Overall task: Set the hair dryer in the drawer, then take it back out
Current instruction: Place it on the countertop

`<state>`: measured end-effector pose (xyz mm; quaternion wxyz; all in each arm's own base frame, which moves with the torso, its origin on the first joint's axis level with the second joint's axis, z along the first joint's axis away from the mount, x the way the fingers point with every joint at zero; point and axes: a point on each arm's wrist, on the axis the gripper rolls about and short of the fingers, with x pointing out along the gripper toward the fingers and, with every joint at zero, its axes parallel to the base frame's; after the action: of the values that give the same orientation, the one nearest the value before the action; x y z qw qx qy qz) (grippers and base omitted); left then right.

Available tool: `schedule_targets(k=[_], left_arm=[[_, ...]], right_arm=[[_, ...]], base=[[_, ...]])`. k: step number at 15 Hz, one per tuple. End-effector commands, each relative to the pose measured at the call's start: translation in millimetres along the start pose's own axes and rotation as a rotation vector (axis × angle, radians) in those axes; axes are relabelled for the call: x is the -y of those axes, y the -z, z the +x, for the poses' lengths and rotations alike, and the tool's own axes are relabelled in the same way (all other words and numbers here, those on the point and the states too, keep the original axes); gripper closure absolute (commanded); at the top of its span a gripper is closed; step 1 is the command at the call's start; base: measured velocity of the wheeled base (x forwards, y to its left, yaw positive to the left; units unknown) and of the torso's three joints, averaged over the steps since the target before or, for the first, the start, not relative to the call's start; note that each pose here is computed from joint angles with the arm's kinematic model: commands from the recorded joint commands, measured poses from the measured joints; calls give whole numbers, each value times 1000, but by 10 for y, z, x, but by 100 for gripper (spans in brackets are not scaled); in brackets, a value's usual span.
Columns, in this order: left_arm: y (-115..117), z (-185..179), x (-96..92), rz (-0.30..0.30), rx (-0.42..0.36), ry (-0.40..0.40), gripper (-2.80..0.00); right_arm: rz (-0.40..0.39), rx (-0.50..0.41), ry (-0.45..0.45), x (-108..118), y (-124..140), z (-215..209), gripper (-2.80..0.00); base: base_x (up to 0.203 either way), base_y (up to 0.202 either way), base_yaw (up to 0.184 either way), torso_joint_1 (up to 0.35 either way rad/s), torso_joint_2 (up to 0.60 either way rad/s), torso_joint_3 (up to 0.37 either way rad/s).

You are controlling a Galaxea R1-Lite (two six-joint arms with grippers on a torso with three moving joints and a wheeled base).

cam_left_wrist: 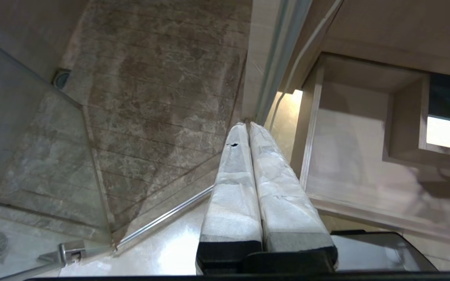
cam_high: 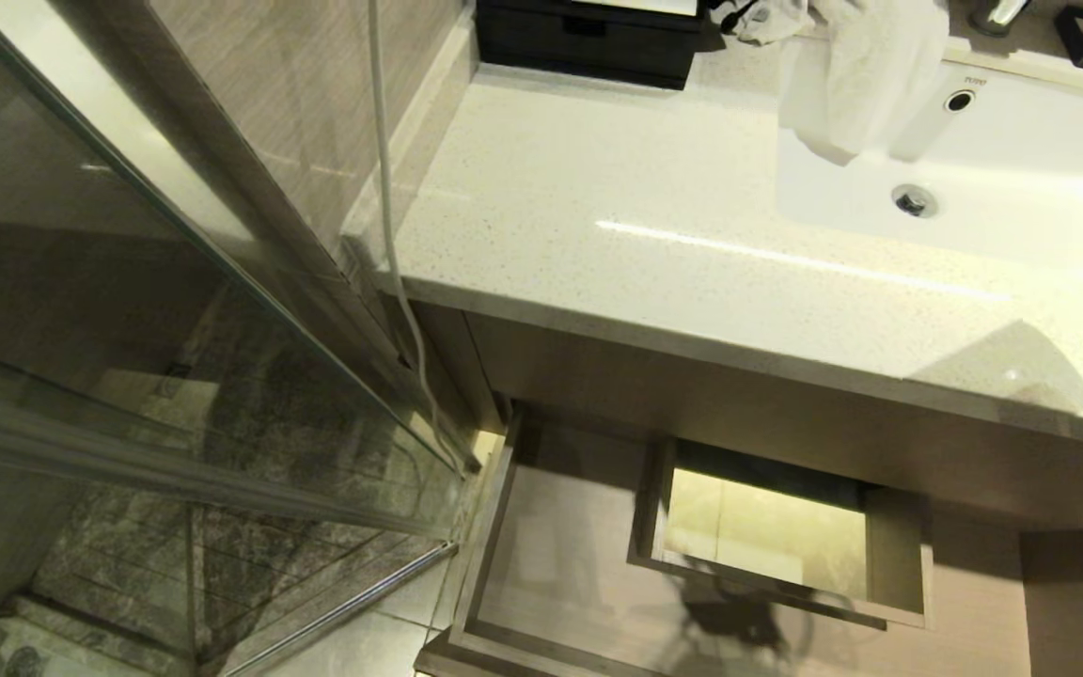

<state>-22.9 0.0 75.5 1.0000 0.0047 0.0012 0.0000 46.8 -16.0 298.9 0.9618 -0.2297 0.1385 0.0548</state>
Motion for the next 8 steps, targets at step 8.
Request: schedule_targets(k=[8], left_arm=[[-1,-1,0,0,1,0,0]], right_arm=[[28,-28,-130,236,-92,316,0]], base=[[0,0,0,0,0,0]])
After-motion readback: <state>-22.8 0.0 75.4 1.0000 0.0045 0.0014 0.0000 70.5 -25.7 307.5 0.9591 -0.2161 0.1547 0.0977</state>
